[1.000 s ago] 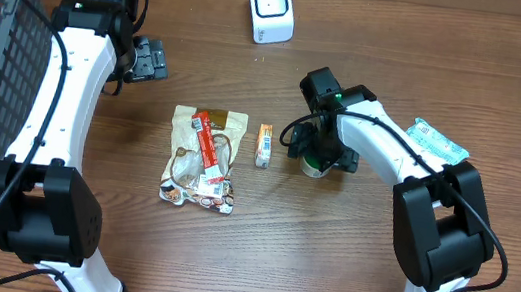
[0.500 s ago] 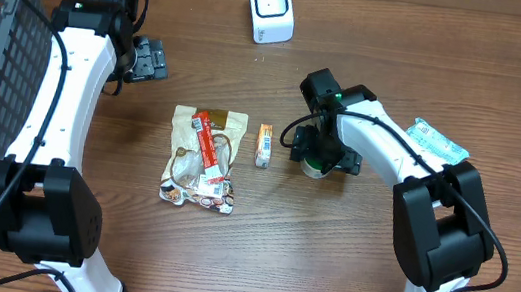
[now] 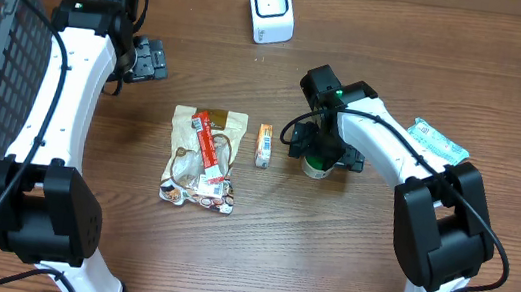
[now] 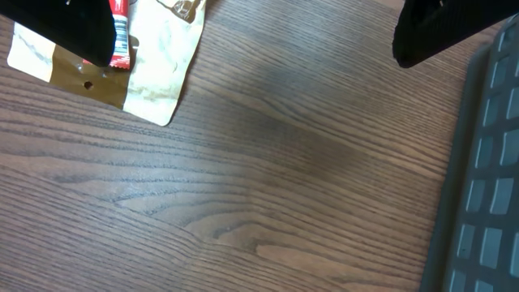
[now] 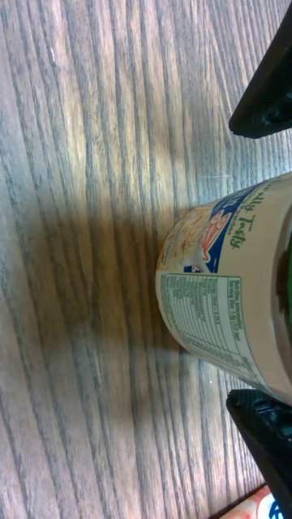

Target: Scan the item barcode

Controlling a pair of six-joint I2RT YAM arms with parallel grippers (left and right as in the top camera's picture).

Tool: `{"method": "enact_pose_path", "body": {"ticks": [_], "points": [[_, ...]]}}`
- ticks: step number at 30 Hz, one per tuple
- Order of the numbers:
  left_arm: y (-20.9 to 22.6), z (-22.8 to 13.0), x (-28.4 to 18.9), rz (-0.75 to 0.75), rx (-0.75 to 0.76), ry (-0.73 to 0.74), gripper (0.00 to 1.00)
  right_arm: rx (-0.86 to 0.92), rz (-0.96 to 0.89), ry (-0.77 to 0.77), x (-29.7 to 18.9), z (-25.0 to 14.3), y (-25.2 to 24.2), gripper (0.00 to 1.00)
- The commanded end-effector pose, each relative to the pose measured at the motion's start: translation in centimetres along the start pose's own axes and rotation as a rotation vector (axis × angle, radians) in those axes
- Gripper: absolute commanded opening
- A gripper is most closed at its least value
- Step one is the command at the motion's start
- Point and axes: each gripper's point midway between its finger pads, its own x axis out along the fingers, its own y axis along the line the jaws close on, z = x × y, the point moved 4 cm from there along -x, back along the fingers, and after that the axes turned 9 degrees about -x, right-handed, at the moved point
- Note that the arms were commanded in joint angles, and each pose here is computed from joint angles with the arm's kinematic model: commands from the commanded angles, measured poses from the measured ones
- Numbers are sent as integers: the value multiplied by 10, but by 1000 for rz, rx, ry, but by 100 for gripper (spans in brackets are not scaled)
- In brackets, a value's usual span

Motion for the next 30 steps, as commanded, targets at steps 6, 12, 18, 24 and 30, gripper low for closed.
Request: {"method": "enact_pose_path", "body": {"ticks": [6,12,18,24,30], "points": [[-1,4,-11,-7,23,-31,100,2,9,-37,-10,9,1,84],[-1,4,-11,-7,23,-31,100,2,9,-37,-10,9,1,72],[-1,4,-11,-7,23,-31,100,2,9,-38,-10,9,1,60],[-1,4,-11,-7,23,-31,99,3,7,-35,-10,9,0,46],[-1,4,-11,-7,23,-31,100,4,7,-44,-10,10,0,44]]}}
